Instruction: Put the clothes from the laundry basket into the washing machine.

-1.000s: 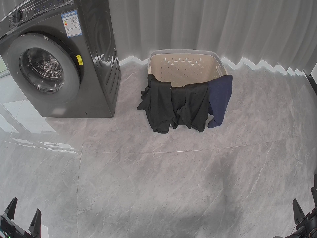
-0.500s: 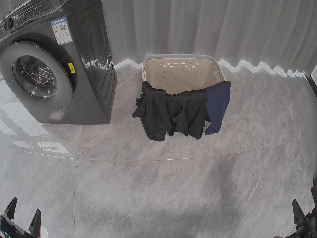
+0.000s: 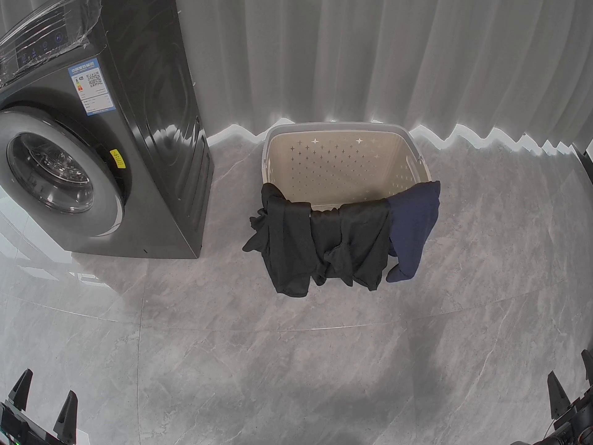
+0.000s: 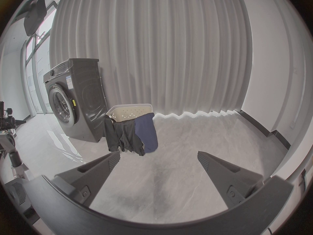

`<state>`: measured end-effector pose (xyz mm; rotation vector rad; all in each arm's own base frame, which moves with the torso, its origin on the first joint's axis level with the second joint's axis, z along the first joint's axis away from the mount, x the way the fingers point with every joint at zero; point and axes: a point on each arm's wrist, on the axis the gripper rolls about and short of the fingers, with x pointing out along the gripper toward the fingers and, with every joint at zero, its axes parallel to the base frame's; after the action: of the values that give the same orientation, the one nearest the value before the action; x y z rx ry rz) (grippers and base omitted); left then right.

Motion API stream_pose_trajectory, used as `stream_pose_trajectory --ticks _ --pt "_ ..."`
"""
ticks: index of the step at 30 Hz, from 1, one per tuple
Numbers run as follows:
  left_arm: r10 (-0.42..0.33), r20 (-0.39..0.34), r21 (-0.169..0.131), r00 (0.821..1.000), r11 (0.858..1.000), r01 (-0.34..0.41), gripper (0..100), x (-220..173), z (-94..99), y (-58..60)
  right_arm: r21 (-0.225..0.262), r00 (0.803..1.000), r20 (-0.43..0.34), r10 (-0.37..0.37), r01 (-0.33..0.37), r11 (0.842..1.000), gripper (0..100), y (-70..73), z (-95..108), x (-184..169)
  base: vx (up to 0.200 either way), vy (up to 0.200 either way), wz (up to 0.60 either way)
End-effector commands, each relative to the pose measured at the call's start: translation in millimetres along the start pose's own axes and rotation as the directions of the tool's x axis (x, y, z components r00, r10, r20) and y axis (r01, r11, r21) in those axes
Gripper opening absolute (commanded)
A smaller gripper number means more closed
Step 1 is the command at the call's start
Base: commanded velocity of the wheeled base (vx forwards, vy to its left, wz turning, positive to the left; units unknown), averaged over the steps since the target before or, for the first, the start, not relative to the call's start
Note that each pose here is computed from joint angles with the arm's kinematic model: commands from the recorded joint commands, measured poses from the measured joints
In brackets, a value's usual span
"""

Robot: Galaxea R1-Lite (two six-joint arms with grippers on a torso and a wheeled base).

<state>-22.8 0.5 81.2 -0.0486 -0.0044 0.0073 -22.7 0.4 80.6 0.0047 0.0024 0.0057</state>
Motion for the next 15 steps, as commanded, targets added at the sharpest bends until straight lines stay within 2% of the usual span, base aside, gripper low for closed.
stream_pose_trajectory --ticks 1,13,15 --pt "0.0 -0.004 -0.001 1.0 1.0 0.0 100 0.3 -5.2 0.3 0.0 1.0 -0.002 0.0 0.0 1.0 100 0.0 -5.2 0.2 0.2 0.0 0.0" --pt "0.0 -0.004 -0.002 1.0 1.0 0.0 100 0.3 -5.2 0.3 0.0 1.0 -0.002 -0.001 0.001 1.0 100 0.0 -5.2 0.2 0.2 0.0 0.0" --pt "0.0 -0.004 -0.002 1.0 1.0 0.0 100 0.3 -5.2 0.3 0.0 1.0 -0.001 -0.001 0.001 1.0 100 0.0 -5.2 0.0 0.0 0.0 0.0"
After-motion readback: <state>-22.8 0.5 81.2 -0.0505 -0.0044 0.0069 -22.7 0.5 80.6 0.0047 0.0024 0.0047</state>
